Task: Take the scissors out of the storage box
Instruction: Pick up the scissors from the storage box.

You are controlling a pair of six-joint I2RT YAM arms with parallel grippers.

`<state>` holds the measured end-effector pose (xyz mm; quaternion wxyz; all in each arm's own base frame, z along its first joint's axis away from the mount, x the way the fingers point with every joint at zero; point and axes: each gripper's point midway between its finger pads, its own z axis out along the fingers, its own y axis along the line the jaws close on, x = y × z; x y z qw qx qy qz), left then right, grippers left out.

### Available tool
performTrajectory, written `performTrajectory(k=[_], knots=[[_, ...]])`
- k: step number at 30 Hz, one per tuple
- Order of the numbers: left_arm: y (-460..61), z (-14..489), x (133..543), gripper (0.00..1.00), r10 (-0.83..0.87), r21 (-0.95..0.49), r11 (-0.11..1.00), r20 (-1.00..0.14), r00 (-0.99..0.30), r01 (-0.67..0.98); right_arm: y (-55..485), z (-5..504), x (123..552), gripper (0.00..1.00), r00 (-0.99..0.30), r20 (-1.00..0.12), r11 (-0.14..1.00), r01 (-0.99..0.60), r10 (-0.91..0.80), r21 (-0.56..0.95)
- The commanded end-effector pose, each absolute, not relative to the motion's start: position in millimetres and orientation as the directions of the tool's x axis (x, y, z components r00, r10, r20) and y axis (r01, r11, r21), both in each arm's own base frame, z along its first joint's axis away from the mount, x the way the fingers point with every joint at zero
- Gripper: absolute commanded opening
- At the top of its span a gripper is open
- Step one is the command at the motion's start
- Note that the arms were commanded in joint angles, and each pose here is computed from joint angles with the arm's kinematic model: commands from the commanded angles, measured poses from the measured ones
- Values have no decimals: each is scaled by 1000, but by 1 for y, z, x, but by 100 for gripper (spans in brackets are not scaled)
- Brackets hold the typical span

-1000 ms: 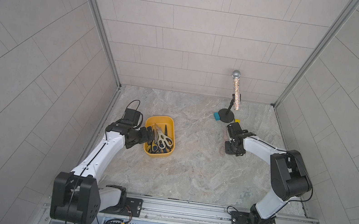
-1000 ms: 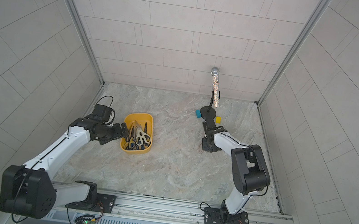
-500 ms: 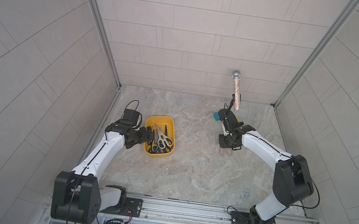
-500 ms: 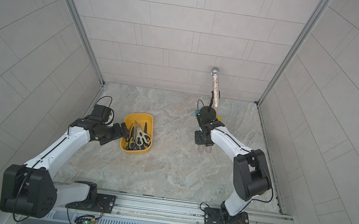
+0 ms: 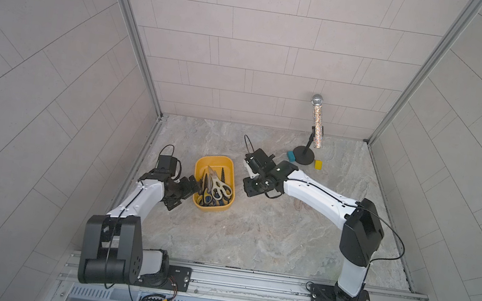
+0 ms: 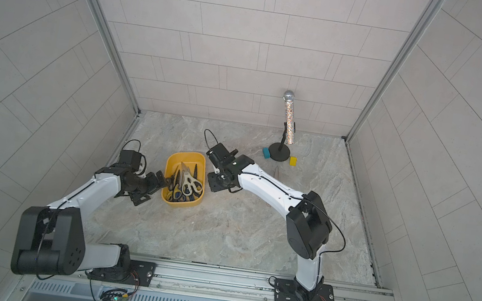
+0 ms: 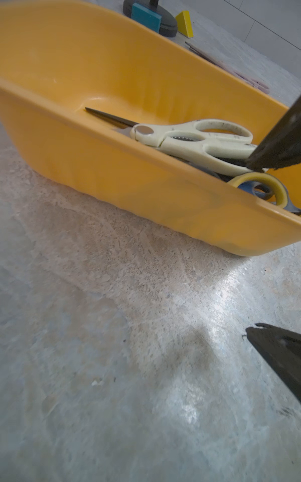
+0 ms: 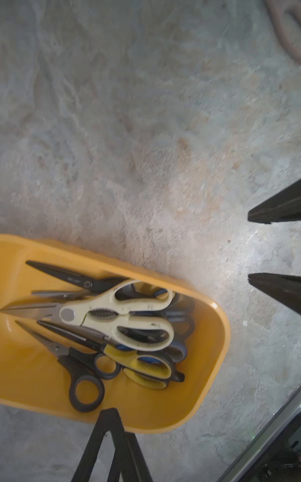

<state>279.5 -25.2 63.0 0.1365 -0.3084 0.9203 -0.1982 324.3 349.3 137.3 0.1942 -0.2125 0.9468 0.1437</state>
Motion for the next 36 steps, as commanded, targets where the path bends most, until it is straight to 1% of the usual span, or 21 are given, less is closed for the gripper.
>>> performTrajectory(k=[1,5,11,15,21,27,31,36], knots=[[-21,67,275,99,-595,-425,761,-159,-788,-490,369,131,320,36,-848,-392,861,-460,-356,214],[-15,74,269,99,-580,-388,785,-182,-794,-484,398,126,321,37,-844,-384,844,-482,-374,238],[-22,70,269,99,-645,-455,720,-162,-747,-524,435,119,325,37,-848,-386,831,-482,-363,278],[-19,65,262,99,-611,-428,755,-187,-769,-496,451,107,323,36,-848,-365,836,-487,-383,254],[-20,67,259,99,-603,-425,761,-187,-775,-490,442,96,324,33,-884,-300,888,-422,-358,183],[-23,61,257,99,-600,-426,757,-153,-785,-496,439,96,340,33,-865,-347,895,-428,-364,129],[-23,60,258,99,-598,-423,759,-150,-788,-495,433,94,352,32,-869,-342,895,-423,-357,140],[-23,60,260,99,-604,-425,753,-144,-784,-502,425,93,356,32,-853,-332,876,-464,-403,131]])
